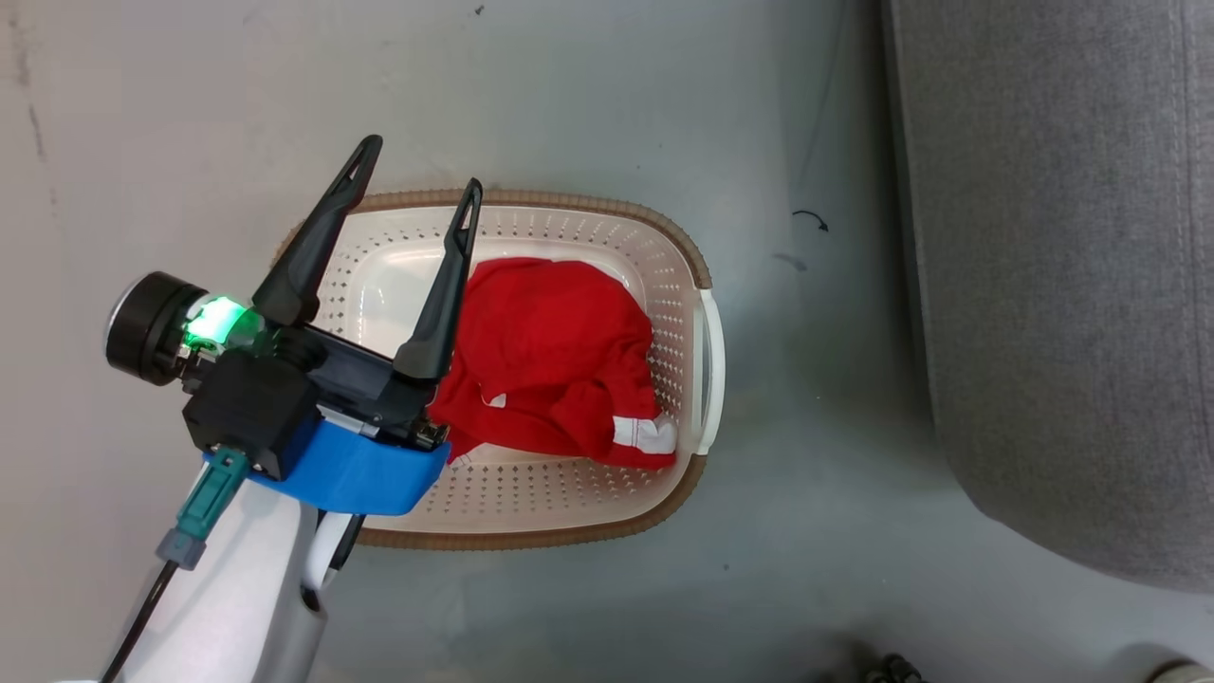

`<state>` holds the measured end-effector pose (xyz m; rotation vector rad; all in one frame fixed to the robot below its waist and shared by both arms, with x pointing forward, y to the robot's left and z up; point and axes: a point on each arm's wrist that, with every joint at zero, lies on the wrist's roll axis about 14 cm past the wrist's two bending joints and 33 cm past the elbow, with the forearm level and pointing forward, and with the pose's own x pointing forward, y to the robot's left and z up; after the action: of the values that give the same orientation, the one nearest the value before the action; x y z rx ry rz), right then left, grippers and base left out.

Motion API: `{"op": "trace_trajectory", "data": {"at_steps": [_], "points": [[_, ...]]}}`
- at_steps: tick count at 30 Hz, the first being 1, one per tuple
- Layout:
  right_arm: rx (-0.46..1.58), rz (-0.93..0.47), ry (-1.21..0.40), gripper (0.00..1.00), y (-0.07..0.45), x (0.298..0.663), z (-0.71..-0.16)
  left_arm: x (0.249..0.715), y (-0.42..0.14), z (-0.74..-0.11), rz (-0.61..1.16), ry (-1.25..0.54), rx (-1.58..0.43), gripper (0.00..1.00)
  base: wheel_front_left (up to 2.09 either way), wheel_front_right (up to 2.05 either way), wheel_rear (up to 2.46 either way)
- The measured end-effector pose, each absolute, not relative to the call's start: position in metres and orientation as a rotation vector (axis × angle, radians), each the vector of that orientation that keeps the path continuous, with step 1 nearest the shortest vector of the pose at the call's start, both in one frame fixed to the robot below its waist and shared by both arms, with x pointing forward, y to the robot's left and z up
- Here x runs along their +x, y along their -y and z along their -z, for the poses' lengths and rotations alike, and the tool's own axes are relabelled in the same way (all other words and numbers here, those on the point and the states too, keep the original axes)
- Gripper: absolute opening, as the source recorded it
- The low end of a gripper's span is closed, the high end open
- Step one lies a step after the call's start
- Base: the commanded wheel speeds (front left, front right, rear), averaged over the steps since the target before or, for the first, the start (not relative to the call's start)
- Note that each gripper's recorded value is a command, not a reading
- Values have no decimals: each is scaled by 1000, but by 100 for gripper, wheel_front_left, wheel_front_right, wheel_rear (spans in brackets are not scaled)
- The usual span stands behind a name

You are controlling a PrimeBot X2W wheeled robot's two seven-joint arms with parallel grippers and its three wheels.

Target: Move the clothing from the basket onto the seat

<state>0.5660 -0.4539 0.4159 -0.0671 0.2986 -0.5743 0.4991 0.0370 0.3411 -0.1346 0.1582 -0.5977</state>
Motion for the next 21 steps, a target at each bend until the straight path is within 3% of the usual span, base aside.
{"op": "trace_trajectory", "data": {"at_steps": [1,2,3,10,21], "points": [[-65,574,-305,33,454,565,-414,499,-37,-344,597,-153,-133,100,0,0,0],[-71,572,-312,92,454,564,-414,500,-37,-347,596,-147,-132,100,0,0,0],[-69,572,-315,100,455,563,-415,500,-37,-350,595,-141,-132,100,0,0,0],[-96,512,-291,100,440,563,-435,496,-35,-372,588,-114,-136,100,0,0,0],[-104,399,-266,100,395,515,-456,479,-38,-424,535,-65,-167,100,0,0,0]]}}
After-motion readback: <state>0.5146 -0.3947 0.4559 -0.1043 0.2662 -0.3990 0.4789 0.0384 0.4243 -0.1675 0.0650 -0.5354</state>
